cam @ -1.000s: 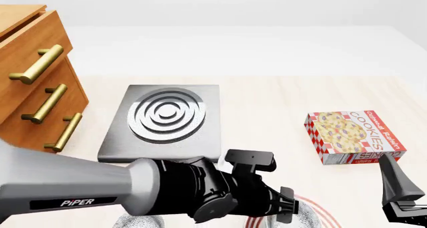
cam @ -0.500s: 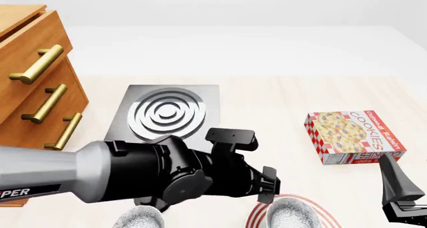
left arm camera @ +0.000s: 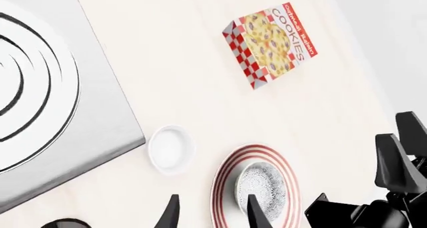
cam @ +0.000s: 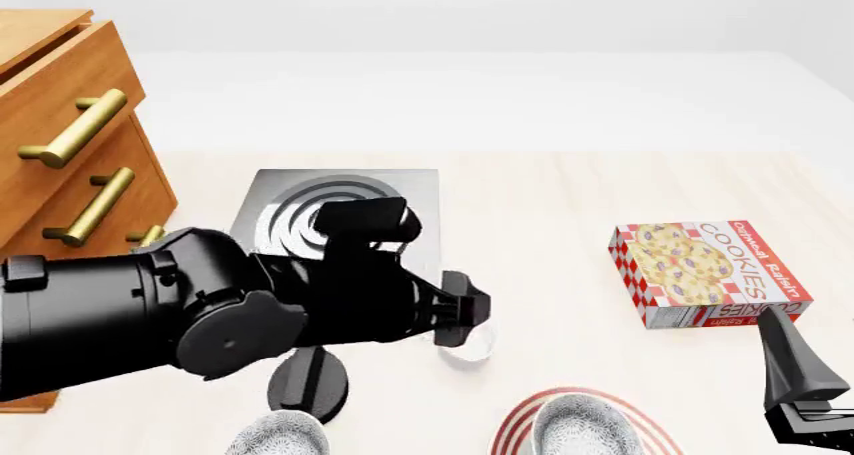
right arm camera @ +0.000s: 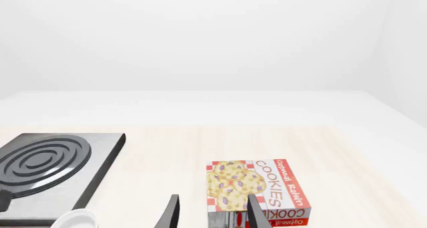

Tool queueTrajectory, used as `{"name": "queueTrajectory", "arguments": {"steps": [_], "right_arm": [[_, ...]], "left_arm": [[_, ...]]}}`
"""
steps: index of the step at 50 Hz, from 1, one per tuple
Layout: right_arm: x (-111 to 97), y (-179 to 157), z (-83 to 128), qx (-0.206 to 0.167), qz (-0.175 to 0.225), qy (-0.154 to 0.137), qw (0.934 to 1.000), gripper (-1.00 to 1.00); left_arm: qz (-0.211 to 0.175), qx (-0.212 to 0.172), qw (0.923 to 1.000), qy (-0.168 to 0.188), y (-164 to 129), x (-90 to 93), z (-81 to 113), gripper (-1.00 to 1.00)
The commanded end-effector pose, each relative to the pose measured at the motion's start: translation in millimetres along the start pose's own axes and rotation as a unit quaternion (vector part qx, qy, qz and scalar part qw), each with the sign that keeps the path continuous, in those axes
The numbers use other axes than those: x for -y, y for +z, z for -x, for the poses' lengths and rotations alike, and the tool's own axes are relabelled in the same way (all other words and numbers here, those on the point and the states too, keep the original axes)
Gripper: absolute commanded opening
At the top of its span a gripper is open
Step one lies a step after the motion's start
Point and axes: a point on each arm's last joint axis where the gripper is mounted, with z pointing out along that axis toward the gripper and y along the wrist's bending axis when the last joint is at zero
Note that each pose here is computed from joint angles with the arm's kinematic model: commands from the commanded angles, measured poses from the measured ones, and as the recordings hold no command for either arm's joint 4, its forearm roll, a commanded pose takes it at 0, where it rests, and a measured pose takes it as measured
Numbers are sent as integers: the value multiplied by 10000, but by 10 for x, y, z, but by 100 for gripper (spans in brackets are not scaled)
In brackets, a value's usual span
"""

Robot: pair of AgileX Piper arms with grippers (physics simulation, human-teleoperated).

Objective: Pick the akita bowl on the wooden cabinet and place it on the plate.

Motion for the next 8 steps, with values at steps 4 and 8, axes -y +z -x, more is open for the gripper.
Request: {"name": "queueTrajectory", "arguments": {"steps": [4,8], "right_arm": [[0,0,0,0,1,0,10000,100],[0,0,0,0,0,1,10000,100]], "left_arm": [[102,385,9990,-223,-303,-217,46,100],[125,471,9984,-301,-354,-259,56,100]]}}
